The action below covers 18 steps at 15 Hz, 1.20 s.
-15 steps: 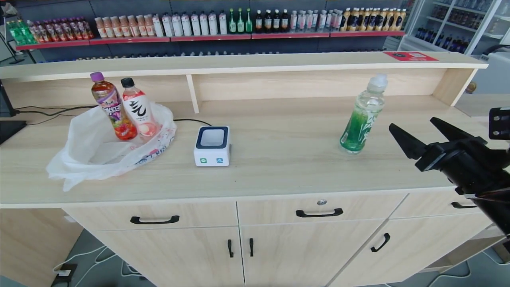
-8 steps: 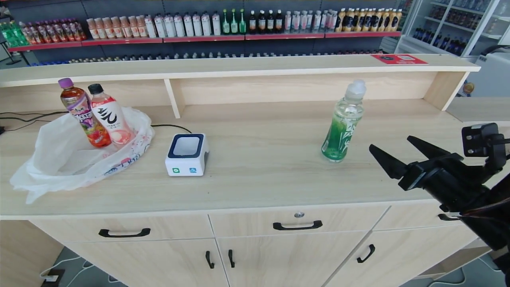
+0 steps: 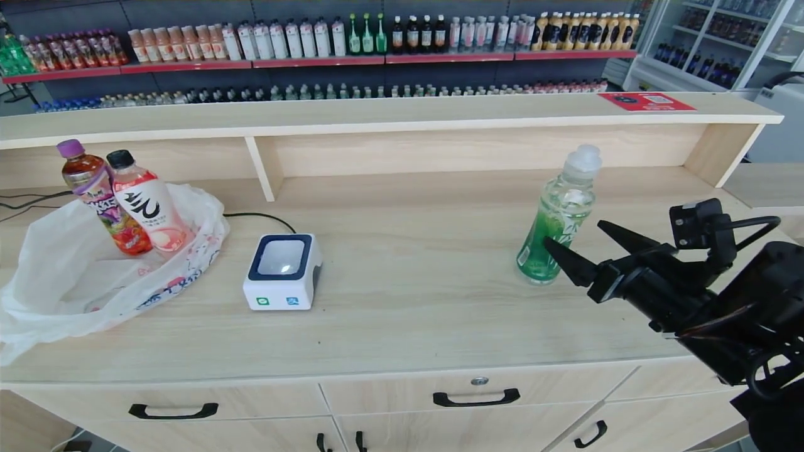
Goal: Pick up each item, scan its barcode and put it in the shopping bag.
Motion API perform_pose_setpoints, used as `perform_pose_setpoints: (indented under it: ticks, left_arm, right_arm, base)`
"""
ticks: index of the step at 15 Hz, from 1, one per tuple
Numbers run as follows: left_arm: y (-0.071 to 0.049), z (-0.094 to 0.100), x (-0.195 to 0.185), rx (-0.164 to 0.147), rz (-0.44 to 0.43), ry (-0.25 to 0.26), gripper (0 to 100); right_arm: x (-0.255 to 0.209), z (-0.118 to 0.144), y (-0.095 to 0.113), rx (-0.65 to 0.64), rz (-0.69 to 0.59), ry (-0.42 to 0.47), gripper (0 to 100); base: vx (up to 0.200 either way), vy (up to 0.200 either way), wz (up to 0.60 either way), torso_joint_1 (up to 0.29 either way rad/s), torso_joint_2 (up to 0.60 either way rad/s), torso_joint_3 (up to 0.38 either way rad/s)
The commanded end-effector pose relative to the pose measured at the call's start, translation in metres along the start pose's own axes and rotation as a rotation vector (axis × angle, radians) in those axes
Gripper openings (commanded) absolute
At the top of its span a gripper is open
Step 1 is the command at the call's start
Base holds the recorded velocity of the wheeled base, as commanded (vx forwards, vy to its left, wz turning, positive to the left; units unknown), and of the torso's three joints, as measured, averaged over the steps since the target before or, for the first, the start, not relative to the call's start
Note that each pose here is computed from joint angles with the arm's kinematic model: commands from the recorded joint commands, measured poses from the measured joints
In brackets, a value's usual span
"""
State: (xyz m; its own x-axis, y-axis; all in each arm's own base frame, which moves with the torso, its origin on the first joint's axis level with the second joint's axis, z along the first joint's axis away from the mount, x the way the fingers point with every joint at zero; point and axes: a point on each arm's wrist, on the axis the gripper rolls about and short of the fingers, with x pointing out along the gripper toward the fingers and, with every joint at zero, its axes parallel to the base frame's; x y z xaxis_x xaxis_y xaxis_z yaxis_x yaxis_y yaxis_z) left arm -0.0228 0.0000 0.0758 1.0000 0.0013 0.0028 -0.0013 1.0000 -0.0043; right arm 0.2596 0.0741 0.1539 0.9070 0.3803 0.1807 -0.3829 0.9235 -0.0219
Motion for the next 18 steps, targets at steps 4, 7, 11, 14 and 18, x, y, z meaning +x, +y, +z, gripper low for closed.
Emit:
perform_pose_setpoints:
  ticks: [4,7,11,14,18]
  left_arm:
    - [0.0,0.0,0.0,0.004,-0.001,0.001,100]
    - [0.0,0.0,0.0,0.003,-0.001,0.0,100]
    - [0.0,0.0,0.0,0.003,-0.001,0.003,100]
    - [0.0,0.0,0.0,0.003,0.0,0.003,100]
    - [0.0,0.0,0.0,0.003,0.0,0.003,100]
  right_arm:
    - [0.017,-0.012,-0.003,0.005,-0.002,0.014,100]
    - [0.021,-0.018,-0.013,0.005,-0.033,0.029,100]
    - [0.032,-0.024,-0.016,0.005,-0.039,0.026,100]
    - [0.042,-0.028,-0.017,0.002,-0.035,0.018,100]
    - [0.054,-0.032,-0.019,-0.001,-0.037,0.006,100]
  base:
    - [0.0,0.0,0.0,0.0,0.0,0.0]
    - [0.0,0.0,0.0,0.0,0.0,0.0]
    - [0.0,0.0,0.0,0.0,0.0,0.0]
    - [0.0,0.0,0.0,0.0,0.0,0.0]
    - [0.0,0.0,0.0,0.0,0.0,0.0]
